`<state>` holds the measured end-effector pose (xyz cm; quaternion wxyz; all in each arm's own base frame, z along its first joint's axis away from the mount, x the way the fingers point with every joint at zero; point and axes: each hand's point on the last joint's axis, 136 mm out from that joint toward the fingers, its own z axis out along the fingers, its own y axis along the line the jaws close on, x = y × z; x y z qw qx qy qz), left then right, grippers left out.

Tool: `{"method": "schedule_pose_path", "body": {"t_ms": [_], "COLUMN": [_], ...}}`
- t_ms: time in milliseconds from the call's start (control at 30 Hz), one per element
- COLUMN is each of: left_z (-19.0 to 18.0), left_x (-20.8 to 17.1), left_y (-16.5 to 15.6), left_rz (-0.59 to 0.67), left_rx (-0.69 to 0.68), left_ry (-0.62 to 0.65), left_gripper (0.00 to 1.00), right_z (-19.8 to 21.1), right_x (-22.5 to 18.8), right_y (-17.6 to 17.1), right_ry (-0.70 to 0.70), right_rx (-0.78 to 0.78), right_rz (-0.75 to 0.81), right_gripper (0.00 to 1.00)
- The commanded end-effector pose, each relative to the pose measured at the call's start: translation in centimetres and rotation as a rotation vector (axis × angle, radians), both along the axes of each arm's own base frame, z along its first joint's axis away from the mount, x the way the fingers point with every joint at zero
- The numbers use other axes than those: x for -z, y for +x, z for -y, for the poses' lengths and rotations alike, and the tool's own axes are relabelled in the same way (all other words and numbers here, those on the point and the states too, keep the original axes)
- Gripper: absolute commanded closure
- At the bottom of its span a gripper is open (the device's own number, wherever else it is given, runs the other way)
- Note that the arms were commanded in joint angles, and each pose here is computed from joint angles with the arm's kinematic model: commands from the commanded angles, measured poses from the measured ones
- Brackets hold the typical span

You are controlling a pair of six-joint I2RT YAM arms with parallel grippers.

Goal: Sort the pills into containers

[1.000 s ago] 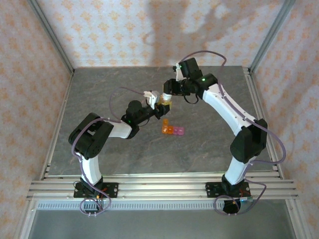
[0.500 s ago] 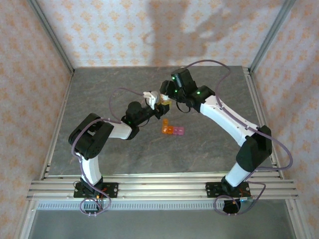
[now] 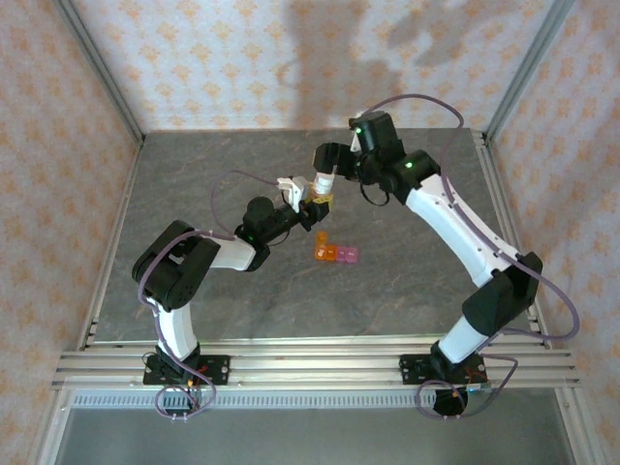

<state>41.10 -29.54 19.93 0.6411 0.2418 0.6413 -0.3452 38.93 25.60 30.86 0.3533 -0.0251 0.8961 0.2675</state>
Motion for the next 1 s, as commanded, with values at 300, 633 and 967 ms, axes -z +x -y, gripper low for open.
{"method": "schedule_pose_path", "body": {"t_ms": [300,633,967], "left_z": [0.4,0.3,0.2], "left_x": [-3.8,-3.8,-3.7], "left_y": [-0.8,-0.9,-0.8], "left_rz": [0.079,0.080,0.076], "left_rx": [0.071,0.077,0.071], "left_ry": [-0.067,-0.067,-0.068], "left_gripper": [1.00,1.00,1.00], "right_z": [-1.2,-1.5,-1.3], "right_x": [2.8,4.1,5.4], "right_y": [-1.4,-0.4,0.5], "right_ry": [-0.150,-0.158,-0.118], "right_rx": [-0.337,-0.317,-0.204], "right_rz": [-0.074,-0.098,-0.158], "right_gripper": [0.24,0.32,0.56]}}
